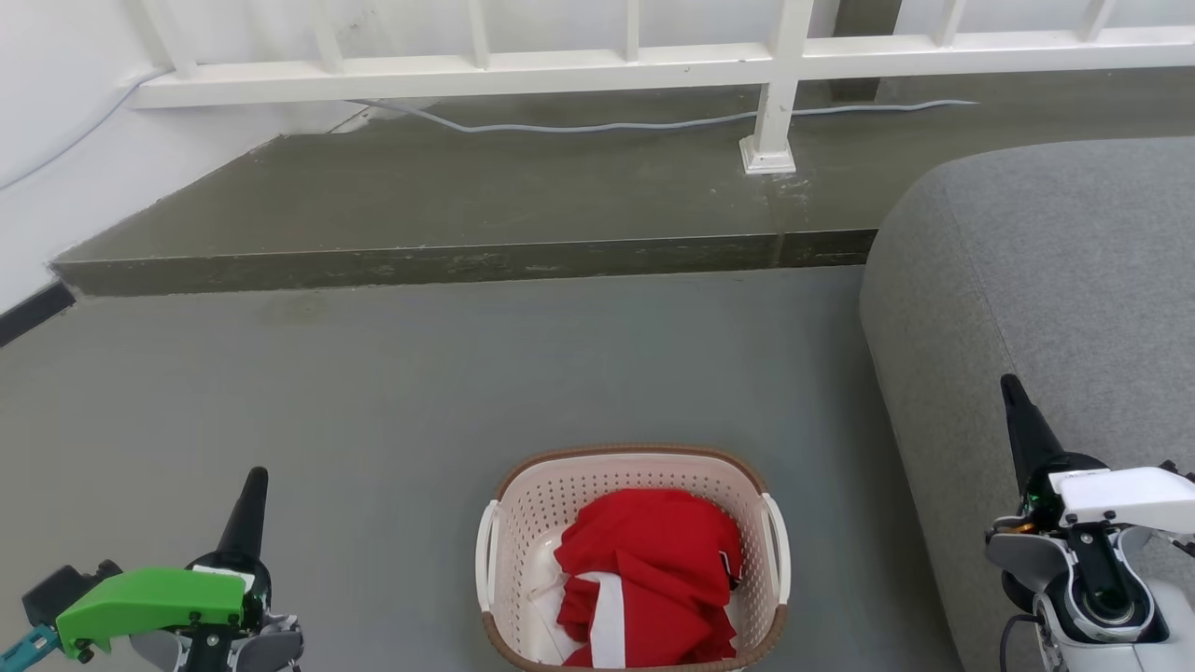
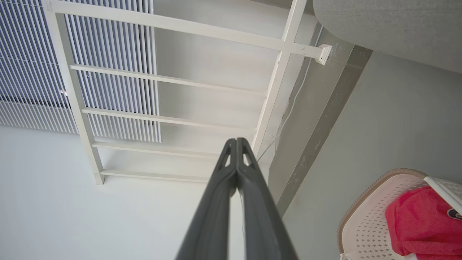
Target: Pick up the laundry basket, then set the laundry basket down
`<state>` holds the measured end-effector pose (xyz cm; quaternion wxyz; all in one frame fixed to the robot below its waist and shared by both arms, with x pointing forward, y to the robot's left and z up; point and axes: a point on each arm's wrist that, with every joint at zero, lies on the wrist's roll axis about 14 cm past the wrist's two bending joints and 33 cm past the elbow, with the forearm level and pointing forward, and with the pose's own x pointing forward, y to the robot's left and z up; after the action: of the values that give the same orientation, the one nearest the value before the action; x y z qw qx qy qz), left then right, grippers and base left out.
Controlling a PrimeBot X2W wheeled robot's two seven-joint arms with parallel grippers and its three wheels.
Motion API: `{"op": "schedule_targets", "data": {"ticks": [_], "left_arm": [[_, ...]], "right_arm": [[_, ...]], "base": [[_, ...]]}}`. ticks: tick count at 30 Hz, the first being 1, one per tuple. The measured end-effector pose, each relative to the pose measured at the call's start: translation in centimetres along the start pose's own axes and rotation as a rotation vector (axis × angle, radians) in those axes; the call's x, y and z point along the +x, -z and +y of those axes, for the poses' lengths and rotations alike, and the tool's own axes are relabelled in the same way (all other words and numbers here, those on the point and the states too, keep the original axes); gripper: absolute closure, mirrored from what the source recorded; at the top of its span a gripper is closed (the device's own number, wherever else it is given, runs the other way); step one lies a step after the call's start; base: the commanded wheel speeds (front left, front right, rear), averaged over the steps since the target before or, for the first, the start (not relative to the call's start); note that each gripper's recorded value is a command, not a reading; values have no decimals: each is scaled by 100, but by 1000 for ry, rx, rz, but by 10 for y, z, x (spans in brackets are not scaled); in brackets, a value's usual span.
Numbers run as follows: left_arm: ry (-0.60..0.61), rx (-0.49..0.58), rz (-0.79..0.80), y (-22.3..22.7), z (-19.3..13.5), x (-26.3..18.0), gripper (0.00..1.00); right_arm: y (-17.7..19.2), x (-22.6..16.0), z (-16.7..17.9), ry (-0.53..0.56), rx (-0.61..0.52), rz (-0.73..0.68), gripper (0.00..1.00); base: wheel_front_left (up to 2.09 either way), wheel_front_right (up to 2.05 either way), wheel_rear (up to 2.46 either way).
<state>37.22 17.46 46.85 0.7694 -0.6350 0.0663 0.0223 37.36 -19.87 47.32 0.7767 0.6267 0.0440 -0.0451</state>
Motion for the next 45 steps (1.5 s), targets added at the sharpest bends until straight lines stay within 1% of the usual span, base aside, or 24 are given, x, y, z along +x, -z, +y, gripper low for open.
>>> {"op": "schedule_targets", "data": {"ticks": [17, 45], "left_arm": [[30, -192, -22, -13, -5, 0, 100], [37, -195, -26, -14, -7, 1, 100]], "right_arm": [[-7, 2, 2, -23, 224, -14, 100], [-7, 2, 3, -27, 225, -16, 100]], "base": [[0, 0, 0], [0, 0, 0]]}}
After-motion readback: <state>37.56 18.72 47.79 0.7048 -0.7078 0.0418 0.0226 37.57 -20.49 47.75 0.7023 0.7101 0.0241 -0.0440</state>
